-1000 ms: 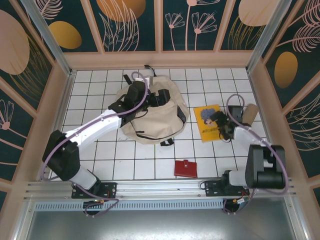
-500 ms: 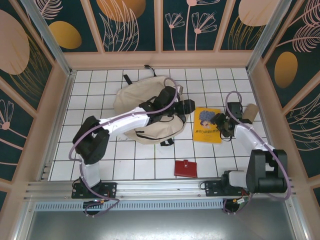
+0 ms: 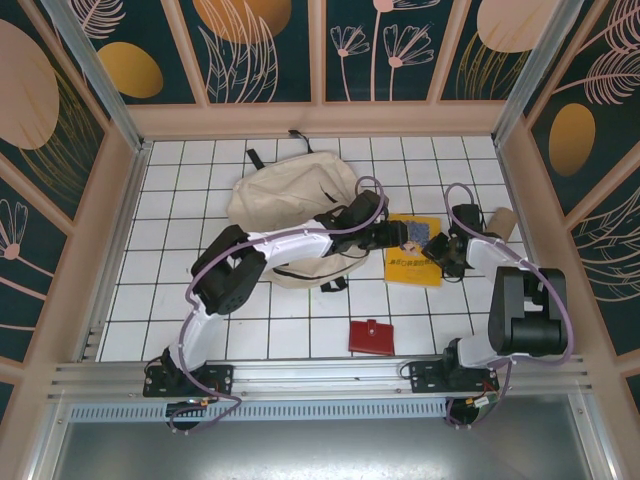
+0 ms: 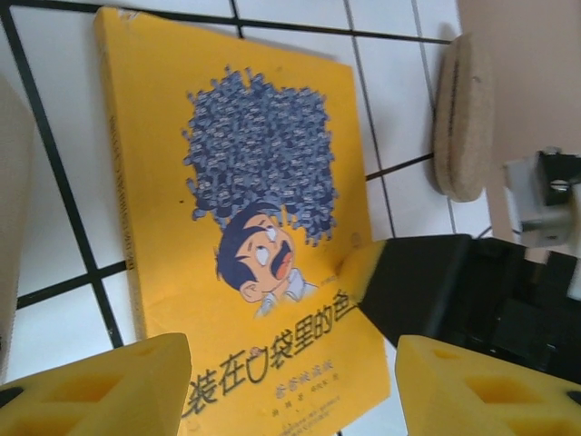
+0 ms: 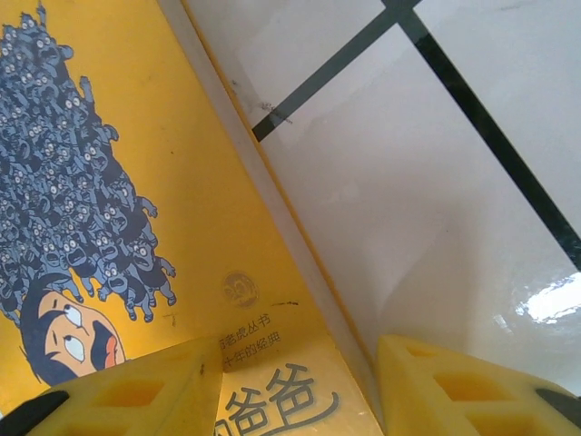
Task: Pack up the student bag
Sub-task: Pick up the book from the middle-right of the table.
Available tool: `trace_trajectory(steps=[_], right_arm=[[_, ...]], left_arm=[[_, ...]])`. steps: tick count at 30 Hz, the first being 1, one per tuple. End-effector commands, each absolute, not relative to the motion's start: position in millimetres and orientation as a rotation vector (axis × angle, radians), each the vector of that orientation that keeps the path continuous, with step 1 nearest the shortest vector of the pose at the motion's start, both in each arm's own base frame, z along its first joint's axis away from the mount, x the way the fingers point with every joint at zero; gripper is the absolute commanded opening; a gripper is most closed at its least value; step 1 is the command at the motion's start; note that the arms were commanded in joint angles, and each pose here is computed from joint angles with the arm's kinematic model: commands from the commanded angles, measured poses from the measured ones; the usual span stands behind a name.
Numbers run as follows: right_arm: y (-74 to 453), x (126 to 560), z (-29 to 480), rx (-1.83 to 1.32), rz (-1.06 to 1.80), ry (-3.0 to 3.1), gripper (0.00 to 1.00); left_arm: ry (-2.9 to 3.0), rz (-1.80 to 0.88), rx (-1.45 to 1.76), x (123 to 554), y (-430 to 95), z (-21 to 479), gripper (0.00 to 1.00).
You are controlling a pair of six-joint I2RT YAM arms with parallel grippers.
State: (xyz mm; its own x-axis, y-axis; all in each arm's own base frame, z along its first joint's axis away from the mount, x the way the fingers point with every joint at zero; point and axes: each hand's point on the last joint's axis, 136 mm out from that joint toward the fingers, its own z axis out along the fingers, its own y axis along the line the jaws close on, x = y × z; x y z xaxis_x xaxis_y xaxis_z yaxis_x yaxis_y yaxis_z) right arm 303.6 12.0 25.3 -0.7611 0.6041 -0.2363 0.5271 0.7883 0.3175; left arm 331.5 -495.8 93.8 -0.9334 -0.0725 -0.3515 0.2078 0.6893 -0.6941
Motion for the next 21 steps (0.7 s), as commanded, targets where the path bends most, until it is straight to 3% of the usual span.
trace_trajectory(steps=[1, 21], right_arm=[[13.9, 308.9, 26.2, 0.828, 0.359, 2.657, 0.47], [23.1, 303.4, 12.4, 0.803, 0.440, 2.697, 0.43]], left_arm=[[2.598, -1.061, 0.061, 333.3, -495.0, 78.9, 0.61], [2.712, -0.982, -0.013, 325.9, -485.4, 19.8, 0.57]])
